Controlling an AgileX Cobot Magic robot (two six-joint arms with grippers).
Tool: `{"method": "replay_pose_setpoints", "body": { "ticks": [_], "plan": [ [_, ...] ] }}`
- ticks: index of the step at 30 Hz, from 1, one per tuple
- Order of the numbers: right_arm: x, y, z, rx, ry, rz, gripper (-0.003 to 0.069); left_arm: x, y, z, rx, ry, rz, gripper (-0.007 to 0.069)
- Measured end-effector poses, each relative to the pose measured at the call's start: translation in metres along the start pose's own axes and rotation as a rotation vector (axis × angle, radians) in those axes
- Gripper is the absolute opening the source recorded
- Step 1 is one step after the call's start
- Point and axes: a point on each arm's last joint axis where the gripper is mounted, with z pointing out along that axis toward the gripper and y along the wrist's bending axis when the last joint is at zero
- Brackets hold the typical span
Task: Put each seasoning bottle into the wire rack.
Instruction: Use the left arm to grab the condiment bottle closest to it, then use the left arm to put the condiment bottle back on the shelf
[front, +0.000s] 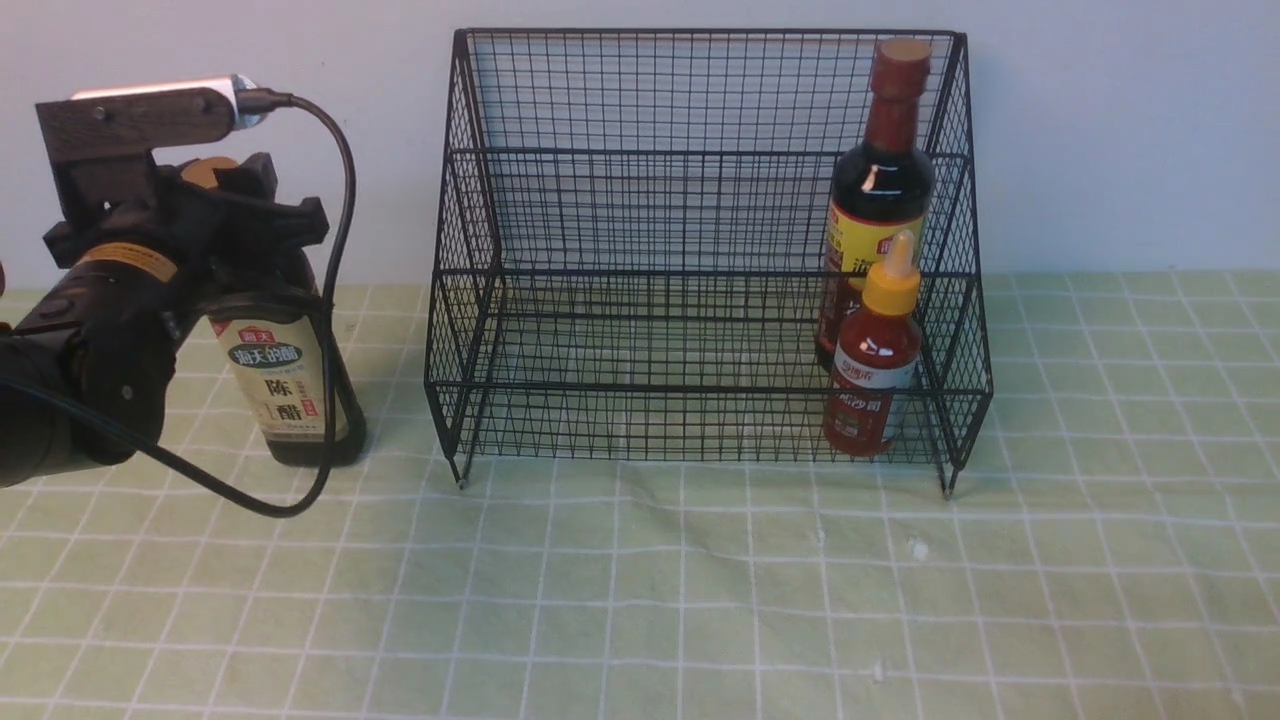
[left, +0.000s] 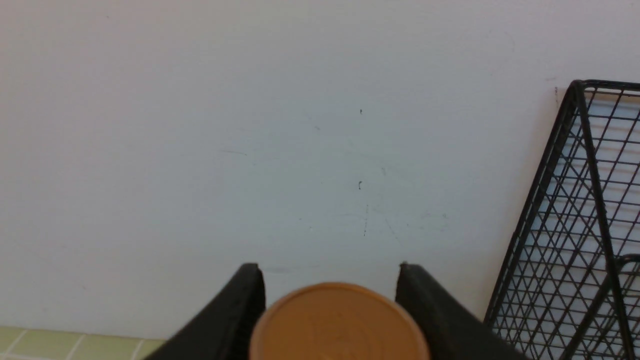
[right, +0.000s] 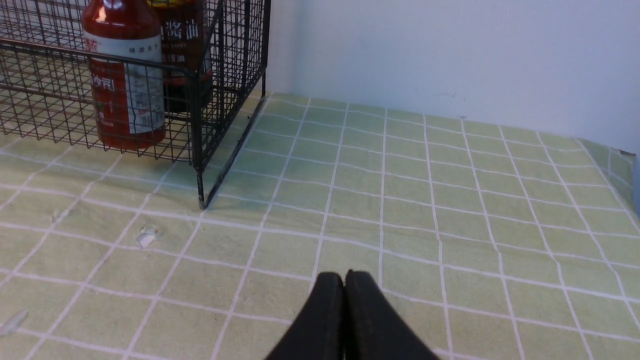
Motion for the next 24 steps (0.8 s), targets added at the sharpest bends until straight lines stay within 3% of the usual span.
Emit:
{"method": "replay_pose_setpoints", "body": {
  "ticks": [6, 17, 20, 24],
  "plan": [
    [0.0, 0.0, 0.0, 0.0, 0.0, -0.001, -0.0015, -0.01, -0.001, -0.01, 0.007, 0.01, -0.004, 0.0302],
    [0.0, 0.0, 0.0, 0.0, 0.001, -0.001, -0.0015, -0.142, -0.018, -0.042, 0.045, -0.223, -0.011, 0.0302],
    [0.0, 0.0, 0.0, 0.0, 0.001, -0.001, -0.0015, -0.157, -0.025, -0.044, 0.066, -0.24, -0.02, 0.0302],
    [0.0, 0.0, 0.0, 0.0, 0.001, -0.001, -0.0015, -0.176, -0.057, -0.049, 0.149, -0.273, -0.039, 0.0302]
  ]
}}
